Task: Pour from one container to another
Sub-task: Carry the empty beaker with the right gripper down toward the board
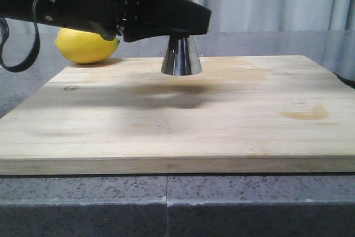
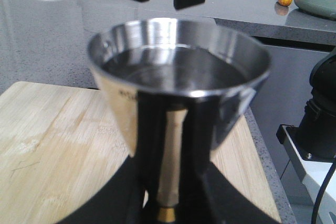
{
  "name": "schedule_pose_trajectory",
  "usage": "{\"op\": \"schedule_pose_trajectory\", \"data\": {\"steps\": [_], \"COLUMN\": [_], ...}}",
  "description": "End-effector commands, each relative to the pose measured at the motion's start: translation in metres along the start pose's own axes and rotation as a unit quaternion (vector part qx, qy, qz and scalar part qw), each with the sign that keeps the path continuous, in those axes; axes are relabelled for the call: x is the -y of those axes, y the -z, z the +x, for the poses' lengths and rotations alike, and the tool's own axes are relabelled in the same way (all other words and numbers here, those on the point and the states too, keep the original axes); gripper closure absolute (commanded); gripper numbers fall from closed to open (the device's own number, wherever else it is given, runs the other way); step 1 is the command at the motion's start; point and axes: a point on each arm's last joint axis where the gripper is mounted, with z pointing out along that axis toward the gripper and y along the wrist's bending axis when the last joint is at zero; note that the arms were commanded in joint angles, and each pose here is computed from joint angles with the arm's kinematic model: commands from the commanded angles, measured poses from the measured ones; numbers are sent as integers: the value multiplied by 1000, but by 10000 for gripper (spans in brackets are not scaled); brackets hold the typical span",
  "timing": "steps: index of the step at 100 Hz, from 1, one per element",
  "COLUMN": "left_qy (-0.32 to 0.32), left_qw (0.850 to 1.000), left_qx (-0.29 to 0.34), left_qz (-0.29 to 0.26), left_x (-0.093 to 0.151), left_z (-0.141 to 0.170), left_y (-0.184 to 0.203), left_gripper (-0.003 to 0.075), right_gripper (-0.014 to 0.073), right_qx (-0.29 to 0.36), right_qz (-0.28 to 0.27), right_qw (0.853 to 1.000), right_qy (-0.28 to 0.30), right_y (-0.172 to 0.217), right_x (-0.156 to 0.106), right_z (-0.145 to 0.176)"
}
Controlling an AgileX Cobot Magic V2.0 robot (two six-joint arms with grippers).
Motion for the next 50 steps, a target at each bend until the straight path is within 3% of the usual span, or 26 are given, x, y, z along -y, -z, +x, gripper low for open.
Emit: {"op": "schedule_pose_trajectory", "data": {"steps": [1, 50], "left_qy": [-25, -25], "left_qw": [993, 993], "left_qx": [84, 84], "left_qz": [73, 73], "left_x": [20, 20], "left_z": [-34, -34], "left_y": [4, 4], "left_gripper": [739, 739], "right_gripper": [559, 559], "right_qx": [74, 111], "right_qz": [40, 98], "right_qw": [996, 988], "right_qy": [-10, -41], "right_y": [6, 6], "right_x": [8, 5], "right_z": [-11, 33]}}
